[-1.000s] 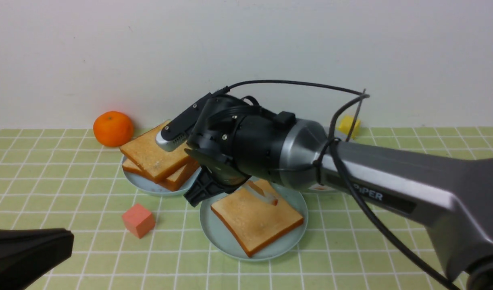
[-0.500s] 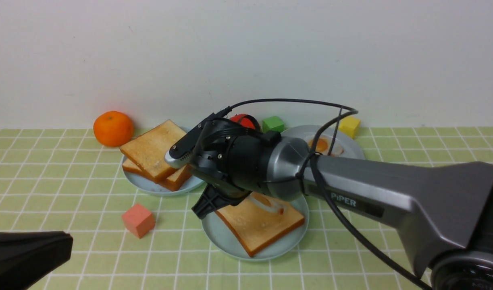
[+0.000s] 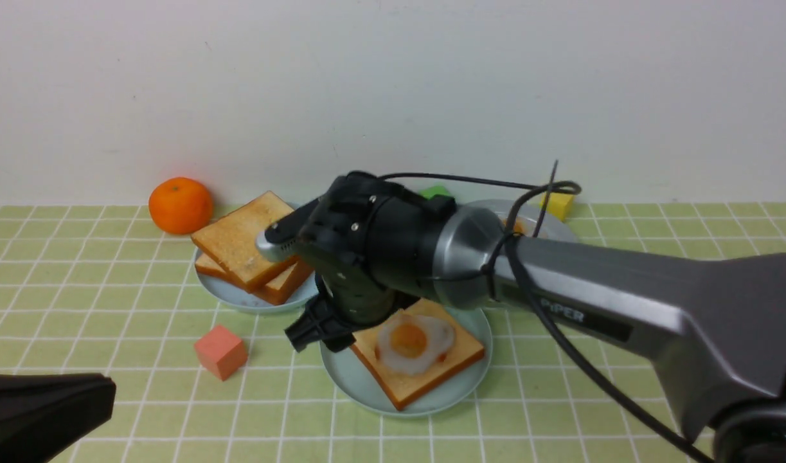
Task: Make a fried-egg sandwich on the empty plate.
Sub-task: Use the left arm to grab a slice of bread
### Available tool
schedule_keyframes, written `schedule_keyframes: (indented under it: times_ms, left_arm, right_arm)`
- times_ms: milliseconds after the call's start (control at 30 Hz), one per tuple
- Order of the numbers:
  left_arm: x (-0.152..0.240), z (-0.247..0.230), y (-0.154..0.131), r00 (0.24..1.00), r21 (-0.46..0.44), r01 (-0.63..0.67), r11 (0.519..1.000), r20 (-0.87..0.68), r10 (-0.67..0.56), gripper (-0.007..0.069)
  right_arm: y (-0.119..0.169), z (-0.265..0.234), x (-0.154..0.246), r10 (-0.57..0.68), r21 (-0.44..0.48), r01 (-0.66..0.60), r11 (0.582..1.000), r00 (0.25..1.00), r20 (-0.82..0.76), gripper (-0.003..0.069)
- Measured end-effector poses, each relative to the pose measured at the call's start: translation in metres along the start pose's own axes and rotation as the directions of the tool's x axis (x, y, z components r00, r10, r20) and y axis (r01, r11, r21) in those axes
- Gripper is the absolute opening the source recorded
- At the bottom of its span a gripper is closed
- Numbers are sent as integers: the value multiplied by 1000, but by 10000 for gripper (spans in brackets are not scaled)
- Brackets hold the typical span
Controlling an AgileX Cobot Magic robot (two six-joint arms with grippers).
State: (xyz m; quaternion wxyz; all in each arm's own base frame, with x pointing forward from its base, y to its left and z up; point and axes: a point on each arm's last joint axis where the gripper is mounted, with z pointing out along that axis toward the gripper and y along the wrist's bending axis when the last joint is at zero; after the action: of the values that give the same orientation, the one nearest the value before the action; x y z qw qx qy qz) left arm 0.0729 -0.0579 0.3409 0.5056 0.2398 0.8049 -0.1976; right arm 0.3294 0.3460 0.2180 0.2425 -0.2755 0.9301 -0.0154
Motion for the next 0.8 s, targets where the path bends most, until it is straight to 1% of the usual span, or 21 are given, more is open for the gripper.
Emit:
schedule_keyframes:
  times_ms: [33,67,100,167,200,300,367,433,467,500,533,633,733,800]
  left_arm:
    - [0,0,0,1000,1,2,1000,0,-2,9]
    - [0,0,-1,1000,6,9,1000,-1,-9,12]
    - [0,0,-1,1000,7,10,1000,-2,-10,12]
    - [1,0,-2,1000,19,26,999,-8,-26,15]
    - [1,0,-2,1000,20,27,999,-9,-27,15]
    - [1,7,-3,998,23,44,999,-43,-43,16]
    - [2,22,-5,992,14,68,998,-109,-66,2]
    - [4,39,-6,981,2,82,997,-178,-80,-13]
    - [5,43,-7,977,0,84,996,-196,-82,-13]
    - [8,58,-8,962,-8,92,996,-257,-91,-13]
    - [10,68,-9,949,-15,95,995,-301,-95,-13]
    - [12,101,-12,908,-37,89,995,-408,-97,-13]
    - [7,121,-14,888,-48,78,996,-451,-92,-13]
    - [0,135,-13,881,-65,69,996,-463,-91,-13]
  right_arm:
    - [-1,-8,-2,0,-6,0,1000,1000,12,496]
    - [-3,-31,-7,1,-16,0,1000,999,37,503]
    - [-4,-34,-8,2,-17,-1,1000,999,43,503]
    - [-14,-80,-9,-9,-14,10,1000,997,71,470]
    - [-17,-87,-9,-12,-15,13,1000,998,65,465]
    - [-38,-144,0,-11,-1,11,1000,997,81,342]
    - [-51,-175,7,1,-5,0,1000,993,121,212]
    - [-62,-201,20,11,-13,-9,1000,989,150,99]
    - [-64,-205,22,13,-15,-11,1000,988,154,99]
    - [-71,-220,36,25,-22,-21,1000,986,165,15]
    - [-76,-229,45,34,-28,-30,999,985,168,-3]
    - [-90,-249,77,62,-36,-56,998,983,172,-11]
    - [-101,-262,107,87,-46,-80,996,981,173,-10]
    - [-109,-271,133,116,-68,-105,992,978,173,-10]
